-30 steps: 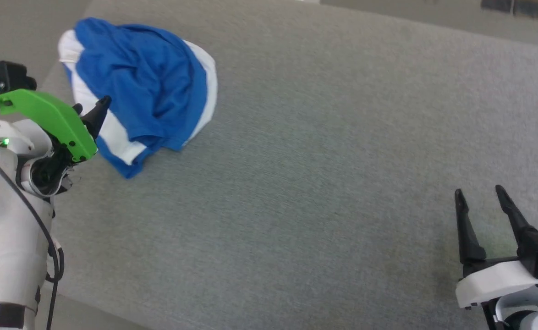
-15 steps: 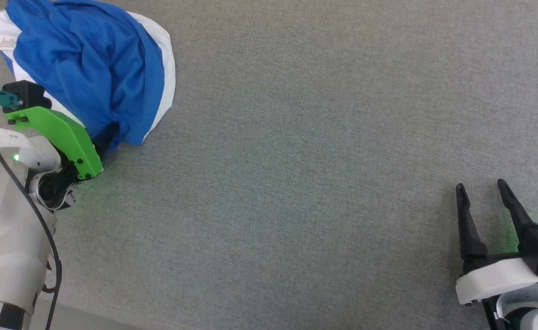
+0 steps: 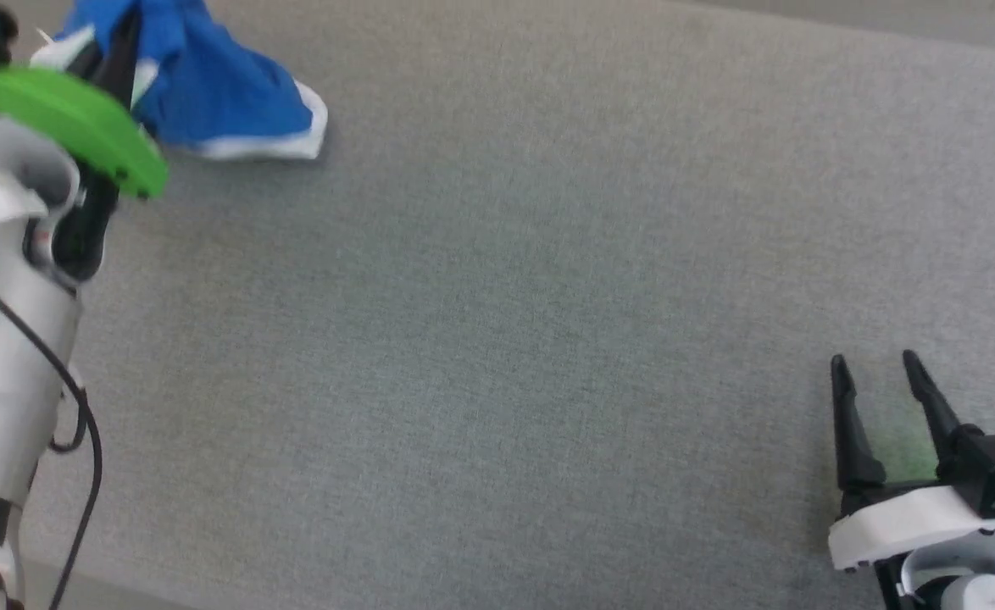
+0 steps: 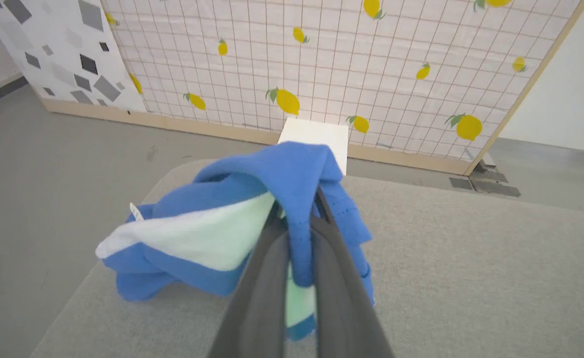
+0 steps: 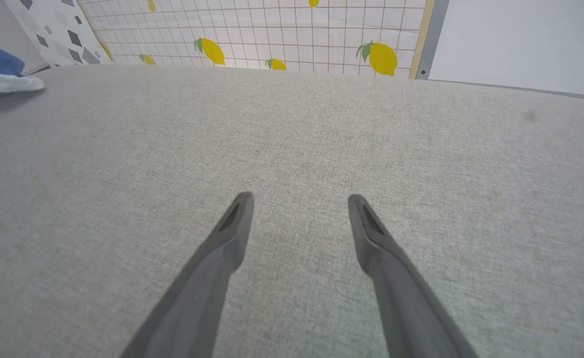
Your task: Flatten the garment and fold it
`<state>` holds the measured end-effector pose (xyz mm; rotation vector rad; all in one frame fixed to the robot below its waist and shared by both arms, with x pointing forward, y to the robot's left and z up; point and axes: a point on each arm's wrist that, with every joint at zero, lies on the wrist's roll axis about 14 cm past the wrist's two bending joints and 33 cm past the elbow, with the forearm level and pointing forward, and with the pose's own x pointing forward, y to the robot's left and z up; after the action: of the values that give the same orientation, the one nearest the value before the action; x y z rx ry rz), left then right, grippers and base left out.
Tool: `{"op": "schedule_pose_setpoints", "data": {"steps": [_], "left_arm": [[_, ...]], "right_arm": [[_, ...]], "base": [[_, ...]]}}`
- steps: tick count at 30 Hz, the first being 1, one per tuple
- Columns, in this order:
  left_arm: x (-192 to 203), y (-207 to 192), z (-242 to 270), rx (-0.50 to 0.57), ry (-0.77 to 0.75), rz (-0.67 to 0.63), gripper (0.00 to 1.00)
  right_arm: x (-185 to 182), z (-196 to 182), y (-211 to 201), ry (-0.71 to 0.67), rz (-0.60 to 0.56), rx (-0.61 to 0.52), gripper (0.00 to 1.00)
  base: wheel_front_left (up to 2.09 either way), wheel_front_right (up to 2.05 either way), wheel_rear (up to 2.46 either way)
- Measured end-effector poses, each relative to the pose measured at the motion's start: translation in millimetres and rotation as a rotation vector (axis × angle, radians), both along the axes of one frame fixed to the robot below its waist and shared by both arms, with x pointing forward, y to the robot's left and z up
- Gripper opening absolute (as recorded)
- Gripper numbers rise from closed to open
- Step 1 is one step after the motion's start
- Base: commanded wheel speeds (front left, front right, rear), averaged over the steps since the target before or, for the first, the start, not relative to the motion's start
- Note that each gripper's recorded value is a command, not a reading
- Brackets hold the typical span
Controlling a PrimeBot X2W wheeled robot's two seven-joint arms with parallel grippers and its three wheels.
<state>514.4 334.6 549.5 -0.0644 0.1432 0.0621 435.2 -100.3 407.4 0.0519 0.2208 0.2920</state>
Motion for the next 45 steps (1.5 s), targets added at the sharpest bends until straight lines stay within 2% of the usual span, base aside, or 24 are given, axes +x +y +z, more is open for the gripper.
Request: {"op": "schedule_pose_setpoints", "data": {"steps": [5, 11, 13, 18, 23, 24, 25, 27, 29, 31, 36, 40, 41, 45], "left_arm": [[7.0, -53.5, 68.5, 0.018, -0.157, -0.162, 0.0], [-7.1, -159.8, 95.3, -0.083, -0.194, -0.426, 0.0], [-15.9, -196.9, 78.8, -0.11, -0.141, -0.514, 0.0], [-60.4, -283.4, -11.2, -0.189, 0.136, -0.709, 0.0], [-116.3, -334.5, -87.8, -0.226, 0.428, -0.836, 0.0], [-128.2, -341.6, -101.8, -0.231, 0.491, -0.852, 0.22], [-139.7, -348.2, -112.4, -0.246, 0.55, -0.87, 0.97], [-162.9, -359.7, -128.5, -0.321, 0.679, -0.893, 1.0], [-162.8, -360.6, -124.9, -0.342, 0.686, -0.892, 1.0], [-150.9, -358.0, -108.1, -0.41, 0.642, -0.859, 1.0], [-108.5, -328.6, -47.5, -0.519, 0.411, -0.739, 1.0], [-70.8, -261.6, 15.3, -0.399, 0.057, -0.568, 1.0], [-67.1, -241.6, 26.5, -0.337, -0.019, -0.52, 1.0], [-68.6, -172.4, 53.0, -0.204, -0.214, -0.337, 1.0]], "right_arm": [[-11.3, 14.7, 2.6, -0.034, 0.0, 0.037, 1.0], [-27.6, 30.9, -12.1, -0.075, -0.047, 0.065, 1.0], [-32.3, 33.4, -18.5, -0.081, -0.067, 0.07, 1.0], [-42.4, 37.2, -37.6, -0.092, -0.125, 0.075, 1.0], [-51.3, 35.7, -55.5, -0.091, -0.181, 0.072, 1.0], [-52.8, 35.7, -59.1, -0.092, -0.191, 0.07, 1.0], [-54.1, 35.2, -62.0, -0.091, -0.2, 0.069, 1.0], [-56.6, 32.5, -67.4, -0.082, -0.218, 0.07, 1.0], [-57.0, 30.9, -68.2, -0.078, -0.22, 0.069, 1.0], [-57.0, 30.9, -65.8, -0.078, -0.214, 0.071, 1.0], [-56.0, 36.1, -58.2, -0.092, -0.192, 0.08, 1.0], [-54.7, 43.9, -49.7, -0.115, -0.167, 0.092, 1.0], [-54.4, 46.1, -46.7, -0.121, -0.158, 0.095, 1.0], [-53.9, 51.9, -38.1, -0.137, -0.132, 0.099, 1.0]], "base": [[0.0, 0.0, 0.0], [0.0, 0.0, 0.0], [0.0, 0.0, 0.0], [0.0, 0.0, 0.0], [0.0, 0.0, 0.0], [0.0, 0.0, 0.0], [0.0, 0.0, 0.0], [0.0, 0.0, 0.0], [0.0, 0.0, 0.0], [0.0, 0.0, 0.0], [0.0, 0.0, 0.0], [0.0, 0.0, 0.0], [0.0, 0.0, 0.0], [0.0, 0.0, 0.0]]}}
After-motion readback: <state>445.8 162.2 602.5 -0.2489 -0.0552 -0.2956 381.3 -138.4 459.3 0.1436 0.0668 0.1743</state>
